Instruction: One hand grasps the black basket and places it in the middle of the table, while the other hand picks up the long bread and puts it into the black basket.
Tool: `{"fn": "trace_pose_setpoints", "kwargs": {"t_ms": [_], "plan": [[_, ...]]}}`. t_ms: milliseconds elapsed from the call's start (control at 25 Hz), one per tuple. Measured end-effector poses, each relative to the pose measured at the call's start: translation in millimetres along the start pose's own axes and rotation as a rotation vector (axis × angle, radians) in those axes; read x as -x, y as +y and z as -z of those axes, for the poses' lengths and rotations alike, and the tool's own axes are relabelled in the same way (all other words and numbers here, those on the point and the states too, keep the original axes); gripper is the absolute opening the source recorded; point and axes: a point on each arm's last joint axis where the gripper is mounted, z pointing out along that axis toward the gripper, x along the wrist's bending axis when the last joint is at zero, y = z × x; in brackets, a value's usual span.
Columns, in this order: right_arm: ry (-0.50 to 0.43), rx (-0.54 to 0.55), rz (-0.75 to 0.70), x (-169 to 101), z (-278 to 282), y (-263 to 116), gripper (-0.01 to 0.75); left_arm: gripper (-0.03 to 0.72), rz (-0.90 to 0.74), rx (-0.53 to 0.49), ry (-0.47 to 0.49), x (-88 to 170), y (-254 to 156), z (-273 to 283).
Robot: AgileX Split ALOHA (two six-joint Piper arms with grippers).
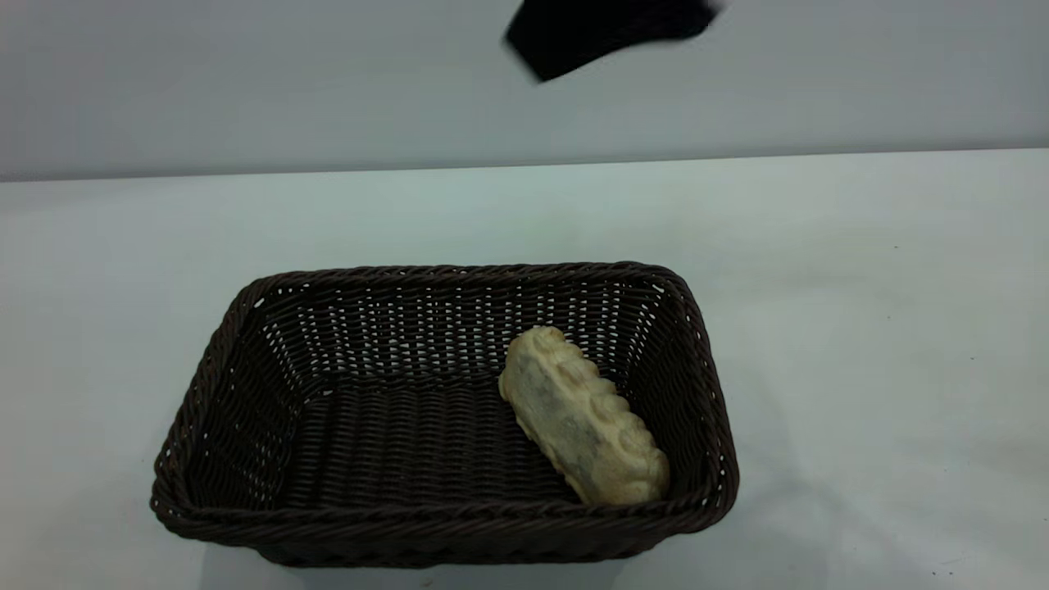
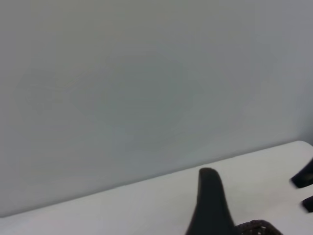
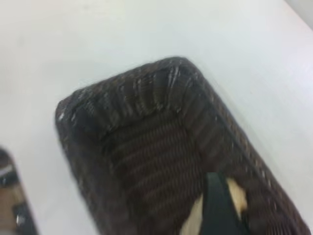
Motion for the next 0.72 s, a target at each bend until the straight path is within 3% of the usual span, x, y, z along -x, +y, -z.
{"fn": "trace_pose_setpoints", "kwargs": {"t_ms": [320,640,720], "plan": [[-0.081,-0.254,-0.062,-8.8,65.8,-14.8,0.423,0.585,-0.014,-0.083,0.0,2.8,-25.2,39.2],[-0.069,-0.334,-0.169,-33.9,137.7,-26.9,0.327,0.584,-0.011,-0.247,0.007,3.2,-50.4,59.1],[-0.068,-0.333,-0.179,-41.8,155.0,-34.0,0.302,0.584,-0.013,-0.239,0.028,1.7,-53.0,64.7]]}}
